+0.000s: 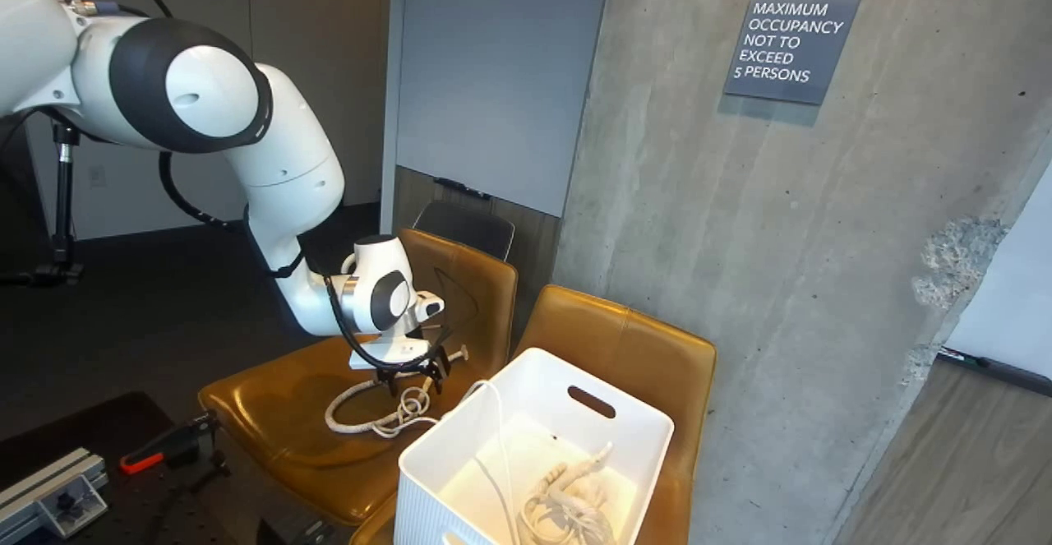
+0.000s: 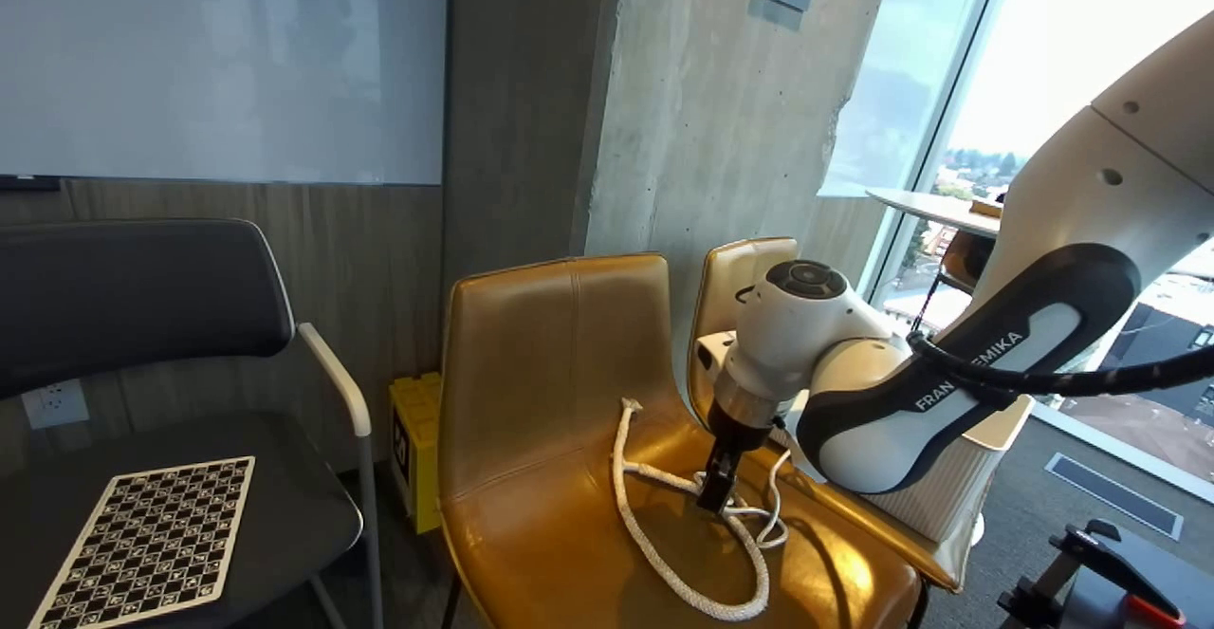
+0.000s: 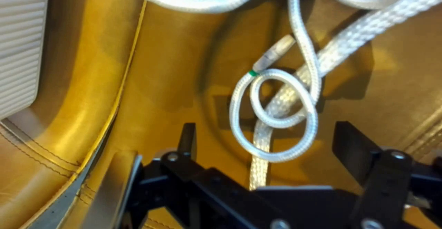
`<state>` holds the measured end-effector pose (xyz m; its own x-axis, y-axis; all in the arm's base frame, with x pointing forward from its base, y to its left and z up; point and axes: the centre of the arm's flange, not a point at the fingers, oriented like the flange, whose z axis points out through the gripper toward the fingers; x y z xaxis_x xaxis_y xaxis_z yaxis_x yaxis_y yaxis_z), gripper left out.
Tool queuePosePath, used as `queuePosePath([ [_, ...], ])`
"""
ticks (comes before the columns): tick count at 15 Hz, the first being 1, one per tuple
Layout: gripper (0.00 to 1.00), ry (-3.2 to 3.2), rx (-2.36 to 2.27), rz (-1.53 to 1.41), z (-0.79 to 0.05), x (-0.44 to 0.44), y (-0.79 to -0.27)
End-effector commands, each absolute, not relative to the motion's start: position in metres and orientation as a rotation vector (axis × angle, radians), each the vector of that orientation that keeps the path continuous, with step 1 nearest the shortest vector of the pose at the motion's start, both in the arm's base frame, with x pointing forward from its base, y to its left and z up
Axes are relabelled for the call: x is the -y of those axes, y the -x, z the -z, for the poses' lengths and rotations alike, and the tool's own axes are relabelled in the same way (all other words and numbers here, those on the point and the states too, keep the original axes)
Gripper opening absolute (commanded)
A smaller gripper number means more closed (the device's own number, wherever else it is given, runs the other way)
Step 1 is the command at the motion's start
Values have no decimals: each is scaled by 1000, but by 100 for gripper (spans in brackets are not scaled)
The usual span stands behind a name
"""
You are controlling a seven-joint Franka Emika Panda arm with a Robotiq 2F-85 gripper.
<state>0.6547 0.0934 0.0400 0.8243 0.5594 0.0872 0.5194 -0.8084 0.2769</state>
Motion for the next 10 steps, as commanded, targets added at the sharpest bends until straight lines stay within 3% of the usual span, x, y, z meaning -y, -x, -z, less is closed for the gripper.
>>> queuePosePath([
  [1, 100, -2759, -774, -198, -18, -81, -656],
  [3, 100, -2755, -760, -167, -3, -74, -651],
  [4, 92, -2755, -757, -154, 2, -73, -649],
  [5, 72, -2758, -750, -155, 6, -73, -649],
  [10, 36, -2745, -738, -164, -1, -73, -652],
])
